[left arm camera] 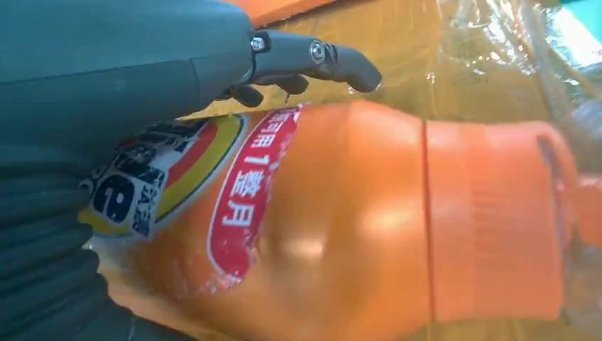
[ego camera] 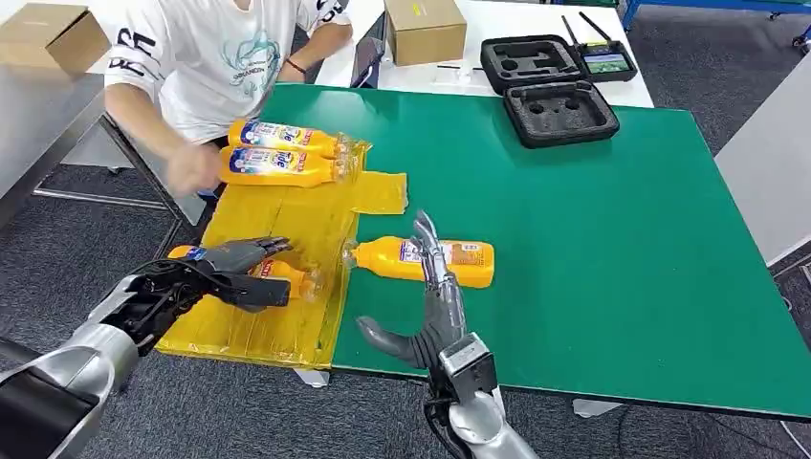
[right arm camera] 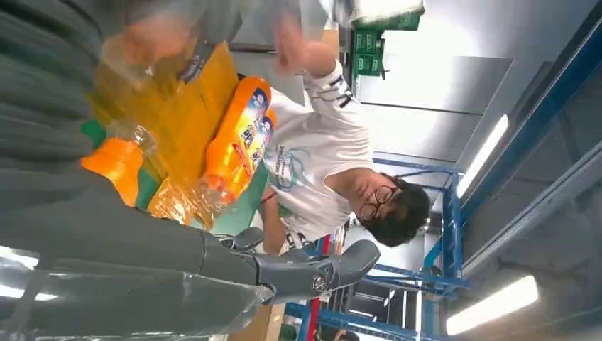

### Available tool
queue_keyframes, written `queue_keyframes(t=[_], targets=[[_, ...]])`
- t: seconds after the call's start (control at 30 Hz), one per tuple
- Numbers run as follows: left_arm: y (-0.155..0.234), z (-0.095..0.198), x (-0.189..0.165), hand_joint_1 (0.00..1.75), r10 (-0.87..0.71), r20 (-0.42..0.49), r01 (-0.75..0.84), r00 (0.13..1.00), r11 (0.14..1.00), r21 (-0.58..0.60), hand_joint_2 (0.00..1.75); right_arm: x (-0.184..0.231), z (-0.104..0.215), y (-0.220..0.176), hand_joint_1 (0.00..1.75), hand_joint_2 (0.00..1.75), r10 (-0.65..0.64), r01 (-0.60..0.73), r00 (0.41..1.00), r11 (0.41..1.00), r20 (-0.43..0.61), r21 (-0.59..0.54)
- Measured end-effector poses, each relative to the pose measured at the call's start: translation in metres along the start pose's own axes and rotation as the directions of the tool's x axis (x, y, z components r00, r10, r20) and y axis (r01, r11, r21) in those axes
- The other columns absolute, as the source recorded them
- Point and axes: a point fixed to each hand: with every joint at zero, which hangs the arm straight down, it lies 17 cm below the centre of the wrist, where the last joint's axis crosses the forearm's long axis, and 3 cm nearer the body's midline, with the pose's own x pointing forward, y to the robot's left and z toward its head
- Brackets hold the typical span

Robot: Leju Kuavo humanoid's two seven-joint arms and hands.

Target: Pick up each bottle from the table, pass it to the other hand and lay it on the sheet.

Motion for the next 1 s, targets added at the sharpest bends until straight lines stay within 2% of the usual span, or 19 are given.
queue_keyframes(t=[0.2, 0.37, 0.5, 0.63, 0.77, 0.9, 1.0], targets=[[-0.006, 0.002, -0.003, 0.00, -0.001, -0.001, 0.001, 1.000, 1.000, -0.008, 0.00, -0.004, -0.001, 0.001, 0.00, 1.75, -0.013, 0.013, 1.000, 1.000, -0.010, 0.010], [-0.002, 0.006, 0.011, 0.00, 0.082, 0.085, -0.083, 0.993, 0.996, 0.015, 0.00, -0.008, -0.001, 0.003, 0.00, 1.75, -0.019, 0.019, 1.000, 1.000, -0.022, 0.014], [0.005, 0.010, 0.036, 0.00, 0.219, 0.214, -0.232, 0.952, 0.972, 0.039, 0.00, -0.012, -0.001, 0.006, 0.00, 1.75, -0.017, 0.018, 0.999, 1.000, -0.038, 0.023], [0.025, 0.017, 0.067, 0.00, 0.399, 0.378, -0.464, 0.835, 0.881, 0.093, 0.00, -0.018, 0.001, 0.009, 0.00, 1.75, -0.005, 0.007, 0.998, 0.999, -0.061, 0.035], [0.052, 0.020, 0.078, 0.00, 0.492, 0.477, -0.624, 0.728, 0.765, 0.163, 0.00, -0.021, 0.002, 0.011, 0.00, 1.75, 0.002, 0.001, 0.997, 0.999, -0.071, 0.041], [0.098, 0.022, 0.063, 0.00, 0.434, 0.484, -0.634, 0.760, 0.657, 0.407, 0.00, -0.023, 0.004, 0.013, 0.00, 1.75, 0.003, 0.001, 0.997, 0.999, -0.082, 0.041], [0.109, 0.024, 0.065, 0.00, 0.421, 0.494, -0.638, 0.760, 0.630, 0.444, 0.00, -0.023, 0.004, 0.013, 0.00, 1.75, 0.001, 0.002, 0.996, 0.999, -0.086, 0.038]])
